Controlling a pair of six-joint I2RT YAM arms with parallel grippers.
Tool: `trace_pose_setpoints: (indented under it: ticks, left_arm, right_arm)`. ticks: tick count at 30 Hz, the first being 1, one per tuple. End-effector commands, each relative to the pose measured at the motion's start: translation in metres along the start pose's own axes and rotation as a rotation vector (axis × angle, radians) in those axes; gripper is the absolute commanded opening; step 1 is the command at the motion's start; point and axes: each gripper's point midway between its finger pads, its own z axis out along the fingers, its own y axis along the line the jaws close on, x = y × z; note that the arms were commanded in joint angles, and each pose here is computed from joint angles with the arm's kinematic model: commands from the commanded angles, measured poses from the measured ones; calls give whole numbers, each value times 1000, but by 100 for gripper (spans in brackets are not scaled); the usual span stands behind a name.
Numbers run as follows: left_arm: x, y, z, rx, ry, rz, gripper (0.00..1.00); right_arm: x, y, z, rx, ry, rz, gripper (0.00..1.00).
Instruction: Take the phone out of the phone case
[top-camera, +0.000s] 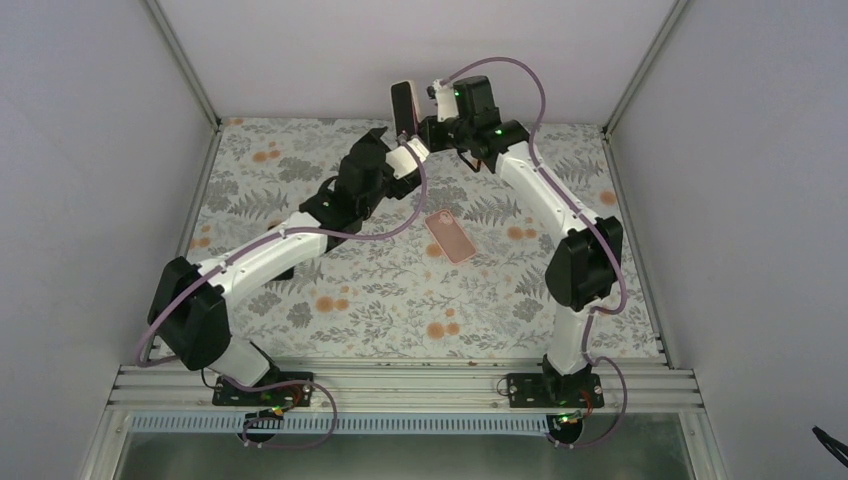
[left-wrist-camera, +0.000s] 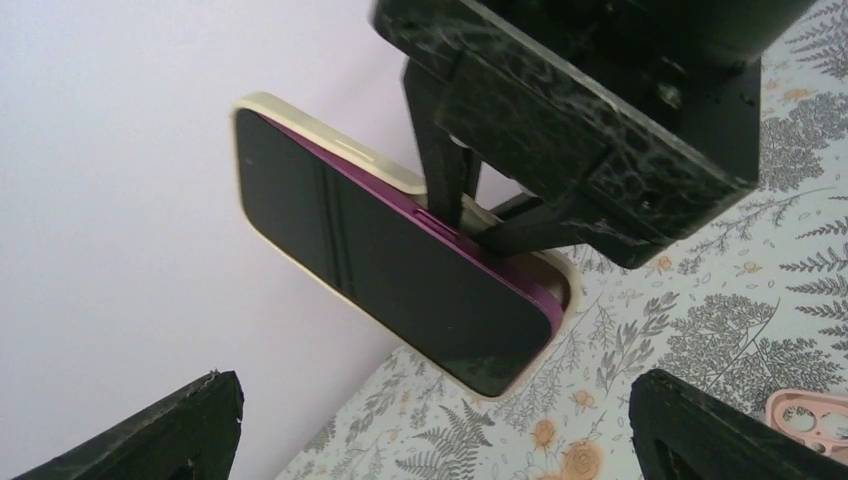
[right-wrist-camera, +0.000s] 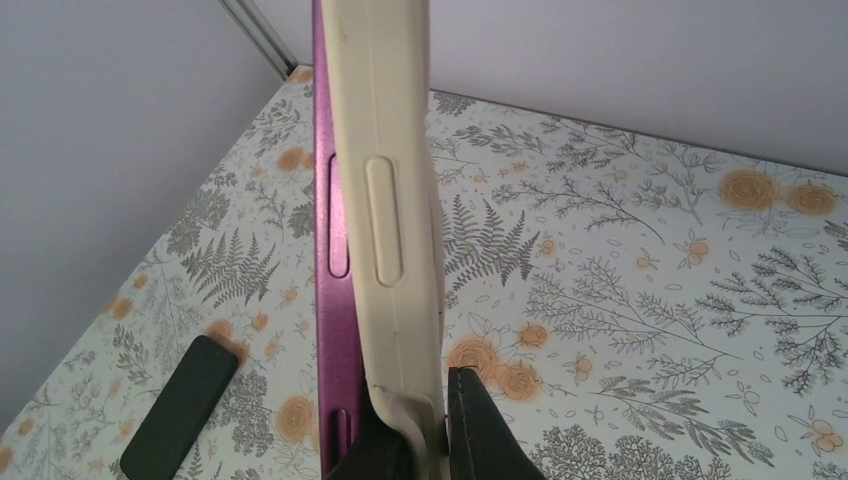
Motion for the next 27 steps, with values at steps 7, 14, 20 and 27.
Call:
trace_pose_setpoints:
  ticks: [7,14,20,27]
  left_arm:
    - [9,12,20,-6,33,-93,95]
    - [8,17,26,14,37,-107,95]
    - [3,10,27,67,29,-122,95]
    - [-1,10,30,83,31,-148,95]
  right_arm:
    - [-54,40,-48,-78,-176,-38,3]
    - [-54,47,-53,-96,-179,-50,3]
    - [-54,48,-55,-101,-183,-51,3]
    - [-54,50,-55,-106,-181,-58,3]
